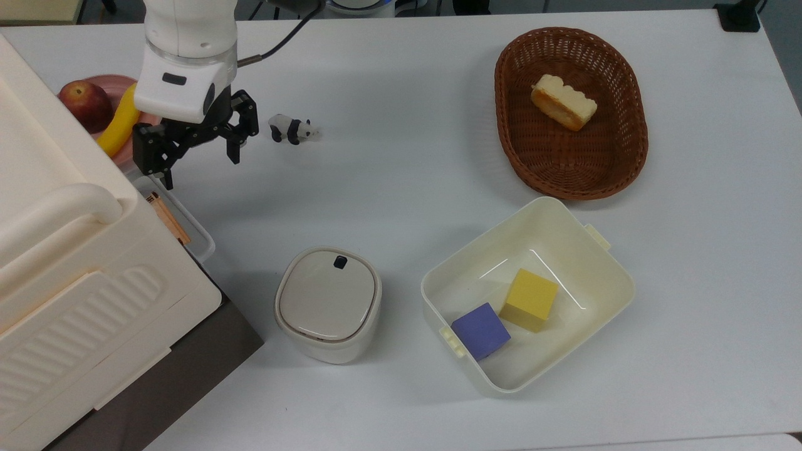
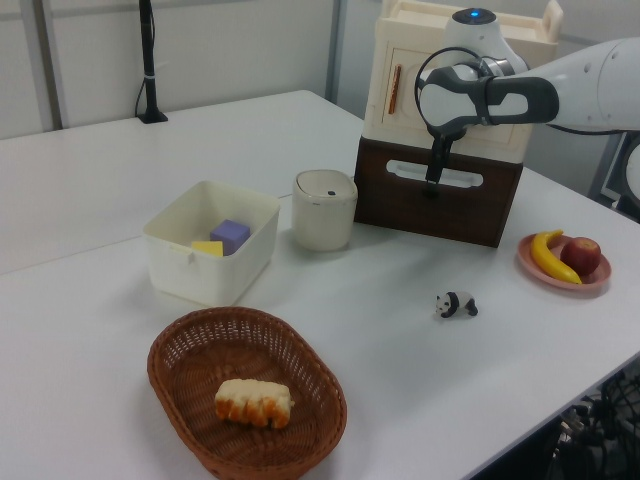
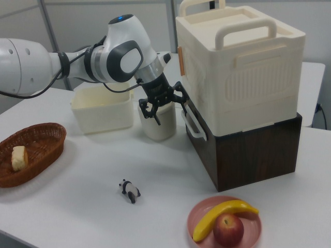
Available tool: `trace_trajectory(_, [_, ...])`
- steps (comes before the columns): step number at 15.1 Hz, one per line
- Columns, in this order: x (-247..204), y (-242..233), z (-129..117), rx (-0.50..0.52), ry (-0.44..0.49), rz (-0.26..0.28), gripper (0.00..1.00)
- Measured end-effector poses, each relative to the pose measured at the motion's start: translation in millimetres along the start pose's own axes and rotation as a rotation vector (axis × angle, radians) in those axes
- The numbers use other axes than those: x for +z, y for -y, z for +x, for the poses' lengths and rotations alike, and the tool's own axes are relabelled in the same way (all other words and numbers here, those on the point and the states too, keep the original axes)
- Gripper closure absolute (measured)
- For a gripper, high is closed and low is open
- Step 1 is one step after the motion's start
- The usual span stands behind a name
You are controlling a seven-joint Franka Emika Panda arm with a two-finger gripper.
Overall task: Slide the drawer open
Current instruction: 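Lower the gripper to the drawer handle and align with it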
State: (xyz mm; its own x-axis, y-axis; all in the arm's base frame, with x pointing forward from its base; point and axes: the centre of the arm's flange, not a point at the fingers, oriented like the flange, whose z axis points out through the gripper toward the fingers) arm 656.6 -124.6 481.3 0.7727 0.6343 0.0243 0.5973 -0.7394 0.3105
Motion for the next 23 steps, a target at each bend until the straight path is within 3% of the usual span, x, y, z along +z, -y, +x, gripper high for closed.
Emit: trace_trajectory(23, [23, -11, -11, 0.020, 0.020, -0.004, 0.00])
